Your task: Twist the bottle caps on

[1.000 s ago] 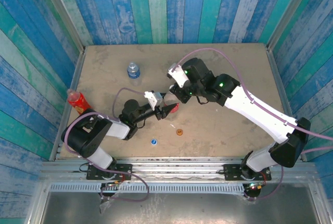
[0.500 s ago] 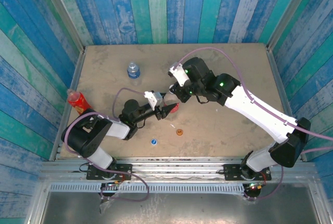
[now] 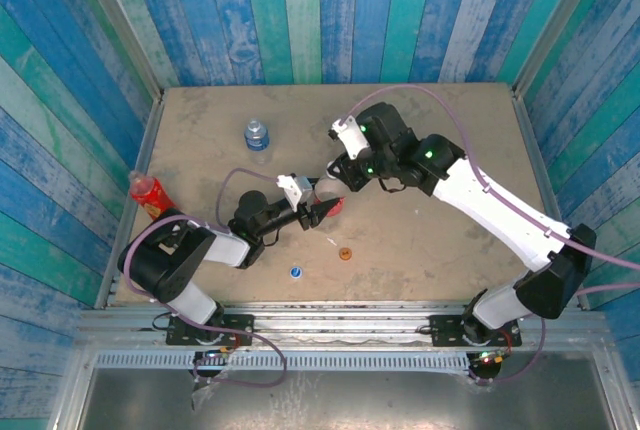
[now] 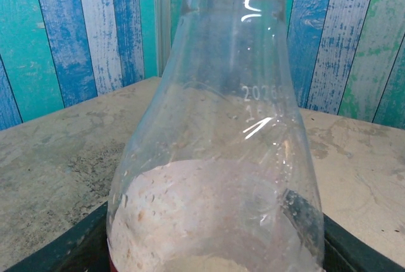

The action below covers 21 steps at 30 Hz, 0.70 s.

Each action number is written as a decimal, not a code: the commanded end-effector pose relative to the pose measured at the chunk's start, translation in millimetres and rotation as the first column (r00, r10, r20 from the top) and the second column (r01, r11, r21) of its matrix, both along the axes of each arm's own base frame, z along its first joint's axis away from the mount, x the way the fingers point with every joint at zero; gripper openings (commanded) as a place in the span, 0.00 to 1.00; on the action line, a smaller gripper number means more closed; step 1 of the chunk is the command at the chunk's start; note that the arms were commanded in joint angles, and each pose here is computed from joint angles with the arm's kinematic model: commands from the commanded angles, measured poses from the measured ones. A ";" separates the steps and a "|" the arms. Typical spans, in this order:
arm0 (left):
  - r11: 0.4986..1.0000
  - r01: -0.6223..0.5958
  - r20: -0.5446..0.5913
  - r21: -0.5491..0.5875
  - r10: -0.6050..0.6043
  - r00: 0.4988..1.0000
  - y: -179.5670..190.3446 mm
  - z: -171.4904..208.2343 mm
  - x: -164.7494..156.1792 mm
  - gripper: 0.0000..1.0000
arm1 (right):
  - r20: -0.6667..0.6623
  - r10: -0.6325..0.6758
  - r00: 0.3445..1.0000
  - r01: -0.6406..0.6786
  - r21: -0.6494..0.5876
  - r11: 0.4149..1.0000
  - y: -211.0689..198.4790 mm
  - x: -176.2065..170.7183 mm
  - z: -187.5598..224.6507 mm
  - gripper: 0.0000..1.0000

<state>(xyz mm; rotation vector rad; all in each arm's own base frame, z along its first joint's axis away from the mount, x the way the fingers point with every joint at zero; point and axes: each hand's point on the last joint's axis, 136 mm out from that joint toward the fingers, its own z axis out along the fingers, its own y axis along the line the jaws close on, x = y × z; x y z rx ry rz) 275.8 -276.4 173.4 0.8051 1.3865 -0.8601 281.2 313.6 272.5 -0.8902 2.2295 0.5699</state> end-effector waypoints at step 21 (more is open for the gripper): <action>0.997 0.066 -0.060 0.033 -0.063 0.996 -5.2 -21.4 -10.3 0.62 | 0.080 0.385 0.919 -0.376 -0.108 0.920 7.6 -28.3 3.2 0.26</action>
